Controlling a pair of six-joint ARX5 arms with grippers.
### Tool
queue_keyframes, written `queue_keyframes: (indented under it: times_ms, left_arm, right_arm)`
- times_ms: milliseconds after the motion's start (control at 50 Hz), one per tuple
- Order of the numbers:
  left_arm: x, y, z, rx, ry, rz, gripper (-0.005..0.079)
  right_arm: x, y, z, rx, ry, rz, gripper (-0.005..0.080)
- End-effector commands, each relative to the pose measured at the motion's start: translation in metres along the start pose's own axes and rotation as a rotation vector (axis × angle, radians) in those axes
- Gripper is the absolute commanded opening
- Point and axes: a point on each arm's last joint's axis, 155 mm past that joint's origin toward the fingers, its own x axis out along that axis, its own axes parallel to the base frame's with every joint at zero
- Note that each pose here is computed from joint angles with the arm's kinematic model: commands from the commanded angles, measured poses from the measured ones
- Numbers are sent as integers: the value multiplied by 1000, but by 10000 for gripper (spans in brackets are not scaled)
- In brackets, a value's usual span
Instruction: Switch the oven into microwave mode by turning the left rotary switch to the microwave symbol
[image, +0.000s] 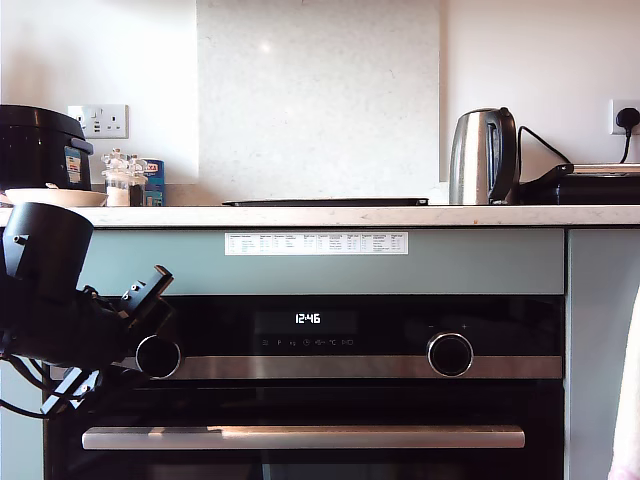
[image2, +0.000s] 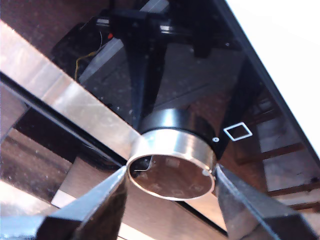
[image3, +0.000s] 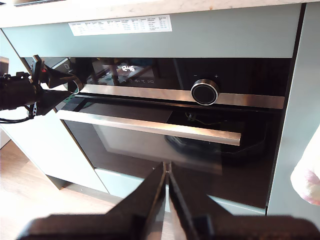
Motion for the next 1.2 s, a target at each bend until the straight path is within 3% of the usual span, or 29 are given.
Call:
queue_keyframes:
  times_ms: [0, 1180]
  left_arm:
    - [7, 11, 12, 33, -44, 31, 349]
    - [14, -3, 23, 435, -72, 16, 341]
  right_arm:
    - [1, 0, -2, 1, 4, 1, -12]
    - [1, 0, -2, 3, 4, 1, -12]
